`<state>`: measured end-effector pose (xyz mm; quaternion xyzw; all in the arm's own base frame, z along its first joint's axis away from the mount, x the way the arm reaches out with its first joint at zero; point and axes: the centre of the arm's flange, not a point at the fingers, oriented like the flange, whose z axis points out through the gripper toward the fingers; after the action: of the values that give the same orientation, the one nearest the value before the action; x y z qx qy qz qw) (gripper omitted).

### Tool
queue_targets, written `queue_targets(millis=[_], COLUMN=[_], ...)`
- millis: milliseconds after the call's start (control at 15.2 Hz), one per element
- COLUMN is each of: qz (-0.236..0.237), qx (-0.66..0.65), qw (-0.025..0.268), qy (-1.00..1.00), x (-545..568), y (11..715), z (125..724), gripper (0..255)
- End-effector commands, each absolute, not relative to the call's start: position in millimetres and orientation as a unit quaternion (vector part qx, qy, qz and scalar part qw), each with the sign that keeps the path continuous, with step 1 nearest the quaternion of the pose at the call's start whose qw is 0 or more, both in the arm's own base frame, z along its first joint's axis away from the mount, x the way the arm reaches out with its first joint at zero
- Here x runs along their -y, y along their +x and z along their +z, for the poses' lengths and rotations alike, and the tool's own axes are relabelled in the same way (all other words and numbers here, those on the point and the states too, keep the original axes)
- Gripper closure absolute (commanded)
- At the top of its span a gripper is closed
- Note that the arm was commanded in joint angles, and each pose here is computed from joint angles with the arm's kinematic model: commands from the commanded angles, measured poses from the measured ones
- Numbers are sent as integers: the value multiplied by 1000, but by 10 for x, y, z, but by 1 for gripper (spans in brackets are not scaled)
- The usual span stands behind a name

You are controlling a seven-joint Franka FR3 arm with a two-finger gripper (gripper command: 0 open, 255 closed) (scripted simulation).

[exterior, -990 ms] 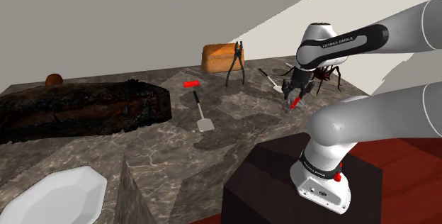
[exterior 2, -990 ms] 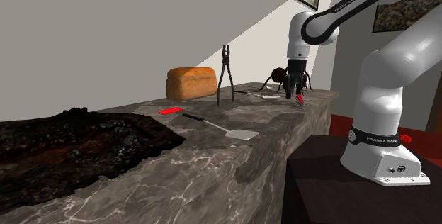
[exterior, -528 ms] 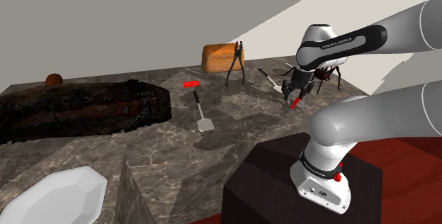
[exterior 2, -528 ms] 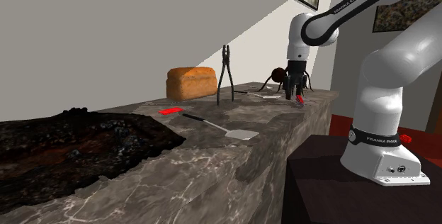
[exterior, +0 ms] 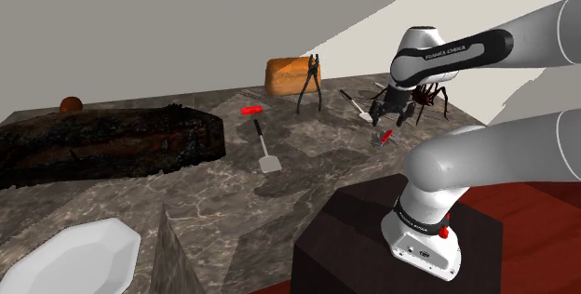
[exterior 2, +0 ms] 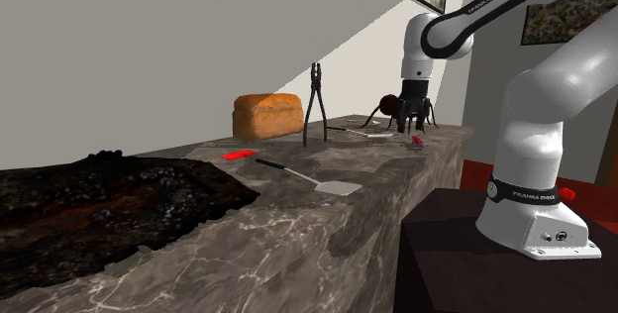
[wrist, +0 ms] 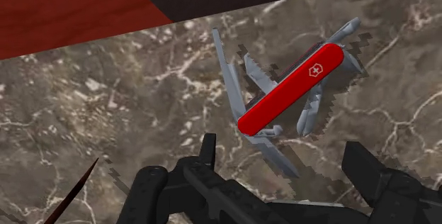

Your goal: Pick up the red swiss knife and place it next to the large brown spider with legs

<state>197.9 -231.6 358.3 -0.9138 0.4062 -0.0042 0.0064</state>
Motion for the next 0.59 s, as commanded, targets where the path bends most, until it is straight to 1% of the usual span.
queue_targets(millis=[0, 66, 528], qz=[-4, -4, -4], qx=[-406, -406, -406], qw=[7, 7, 7], qy=[-914, -914, -914], x=[2299, 2300, 2300], y=[1966, 1964, 1964], z=[3837, 3941, 3941], gripper=[0, 0, 0])
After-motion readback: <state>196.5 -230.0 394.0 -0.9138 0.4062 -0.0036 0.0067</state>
